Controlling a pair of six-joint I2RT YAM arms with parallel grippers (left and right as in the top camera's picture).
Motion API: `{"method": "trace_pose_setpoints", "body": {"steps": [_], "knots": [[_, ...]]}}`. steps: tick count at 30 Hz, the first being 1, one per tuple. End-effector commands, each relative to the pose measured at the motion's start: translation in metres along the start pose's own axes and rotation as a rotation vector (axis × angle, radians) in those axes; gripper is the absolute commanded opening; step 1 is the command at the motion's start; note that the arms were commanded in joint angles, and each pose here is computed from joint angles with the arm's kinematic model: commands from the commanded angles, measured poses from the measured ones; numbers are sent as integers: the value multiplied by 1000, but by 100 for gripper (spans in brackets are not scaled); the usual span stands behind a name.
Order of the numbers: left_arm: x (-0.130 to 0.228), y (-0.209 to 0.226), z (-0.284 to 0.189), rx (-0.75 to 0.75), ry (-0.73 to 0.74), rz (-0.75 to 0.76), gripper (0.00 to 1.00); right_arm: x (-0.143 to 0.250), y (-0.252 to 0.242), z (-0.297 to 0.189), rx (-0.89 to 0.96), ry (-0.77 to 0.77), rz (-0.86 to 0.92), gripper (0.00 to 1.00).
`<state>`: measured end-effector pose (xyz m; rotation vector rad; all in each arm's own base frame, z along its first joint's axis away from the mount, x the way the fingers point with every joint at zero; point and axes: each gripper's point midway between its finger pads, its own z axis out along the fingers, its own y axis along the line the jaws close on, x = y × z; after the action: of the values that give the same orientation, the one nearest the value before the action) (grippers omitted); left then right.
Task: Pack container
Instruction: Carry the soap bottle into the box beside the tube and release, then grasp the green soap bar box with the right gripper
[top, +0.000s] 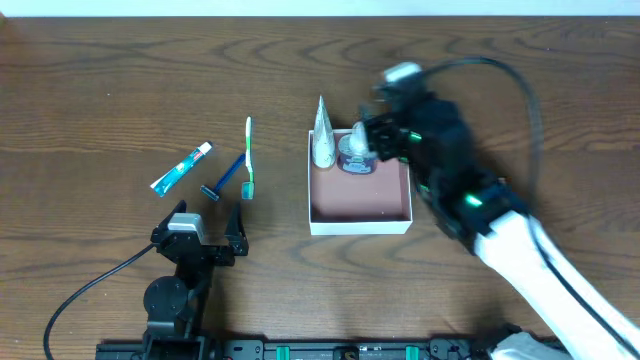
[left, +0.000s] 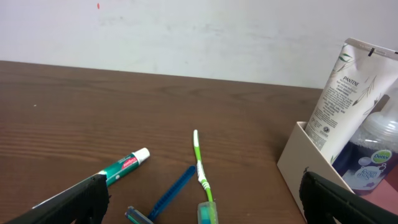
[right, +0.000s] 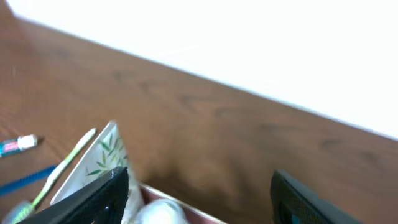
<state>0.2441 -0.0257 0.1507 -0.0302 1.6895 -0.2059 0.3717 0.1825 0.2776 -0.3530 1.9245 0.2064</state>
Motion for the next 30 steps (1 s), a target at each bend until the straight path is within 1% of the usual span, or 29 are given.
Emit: {"method": "trace_pose_setpoints", "body": {"steps": [1,3,5,8,10,13,17,22,24,30], "knots": [[16,1,1,4,53,-13,98,-19,-40,-47,134,-51,114,77],[16,1,1,4,53,-13,98,-7,-63,-72,208,-14,228,80],[16,1,1,4,53,-13,98,14,-83,-93,272,44,349,83],[16,1,1,4,53,-13,98,60,-114,-119,415,178,538,87],[16,1,1,4,53,-13,98,93,-131,-132,522,280,626,90],[16,1,1,4,53,-13,98,133,-152,-139,654,398,720,94],[16,1,1,4,53,-13,98,172,-174,-126,758,466,817,95],[16,1,1,4,53,-13,98,214,-184,-97,808,529,961,96],[16,1,1,4,53,-13,98,228,-187,-88,838,554,1006,99],[16,1,1,4,53,-13,98,255,-187,-49,812,606,1058,99]]}}
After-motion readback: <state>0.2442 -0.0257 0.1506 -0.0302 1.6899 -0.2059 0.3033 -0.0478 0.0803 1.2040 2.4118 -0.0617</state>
